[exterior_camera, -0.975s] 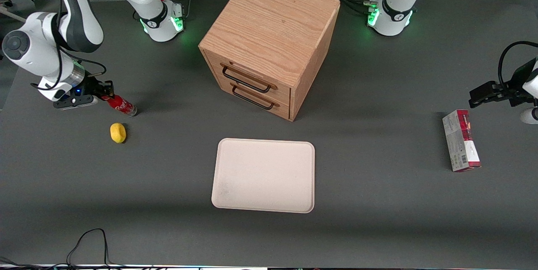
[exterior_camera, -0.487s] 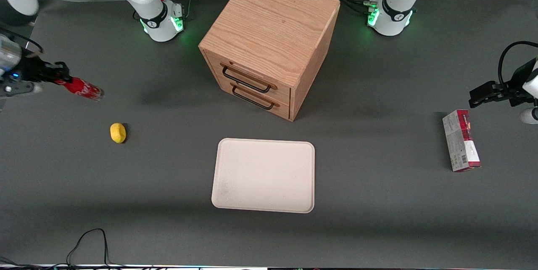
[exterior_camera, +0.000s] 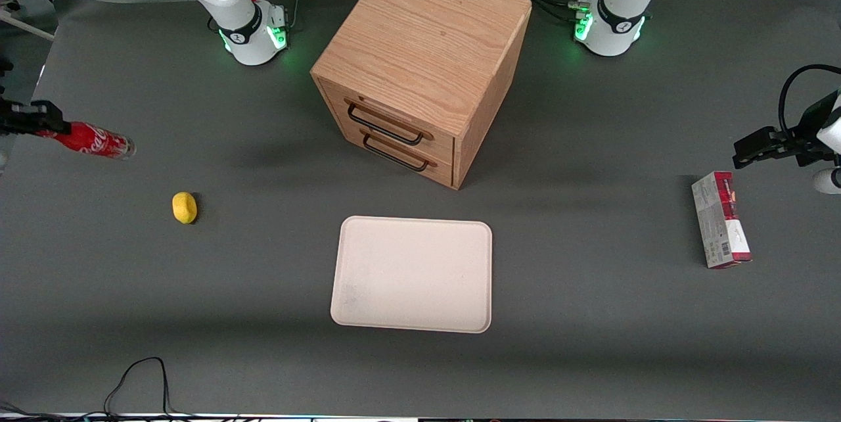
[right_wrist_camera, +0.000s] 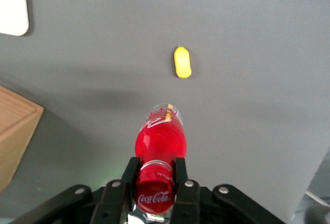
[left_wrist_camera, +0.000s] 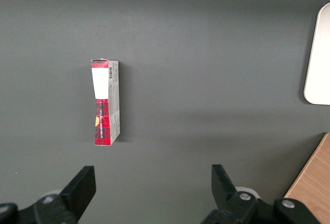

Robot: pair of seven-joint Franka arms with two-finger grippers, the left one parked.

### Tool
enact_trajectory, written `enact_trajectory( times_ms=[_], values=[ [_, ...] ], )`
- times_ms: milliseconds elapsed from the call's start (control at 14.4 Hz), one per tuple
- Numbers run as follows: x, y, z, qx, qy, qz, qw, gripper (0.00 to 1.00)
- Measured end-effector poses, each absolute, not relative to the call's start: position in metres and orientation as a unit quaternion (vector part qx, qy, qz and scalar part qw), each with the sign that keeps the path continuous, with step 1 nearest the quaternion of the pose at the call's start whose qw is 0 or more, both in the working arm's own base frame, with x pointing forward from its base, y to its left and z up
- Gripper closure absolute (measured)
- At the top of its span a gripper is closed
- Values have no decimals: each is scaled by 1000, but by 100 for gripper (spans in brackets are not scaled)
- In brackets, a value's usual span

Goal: Place coke bottle on tray
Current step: 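Lift the held bottle and pull it back toward the right arm base, then carry the bottle over to the edge of the white tray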

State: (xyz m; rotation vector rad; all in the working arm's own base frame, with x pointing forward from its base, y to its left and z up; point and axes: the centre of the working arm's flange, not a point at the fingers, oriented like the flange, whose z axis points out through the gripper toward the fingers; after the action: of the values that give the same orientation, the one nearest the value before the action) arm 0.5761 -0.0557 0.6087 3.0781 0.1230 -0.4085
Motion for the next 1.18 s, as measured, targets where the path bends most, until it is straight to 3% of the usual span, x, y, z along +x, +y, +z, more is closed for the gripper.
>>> enact_trajectory(
  times_ms=[278,418,627,835,1184],
  values=[
    [623,40,578,991,3,-129,23,69],
    [654,105,541,992,-33,-123,17,69],
    [691,192,469,993,-75,-87,9,69],
    [699,259,418,994,-89,-55,14,69],
    [702,299,395,995,-98,-23,2,69]
  ],
)
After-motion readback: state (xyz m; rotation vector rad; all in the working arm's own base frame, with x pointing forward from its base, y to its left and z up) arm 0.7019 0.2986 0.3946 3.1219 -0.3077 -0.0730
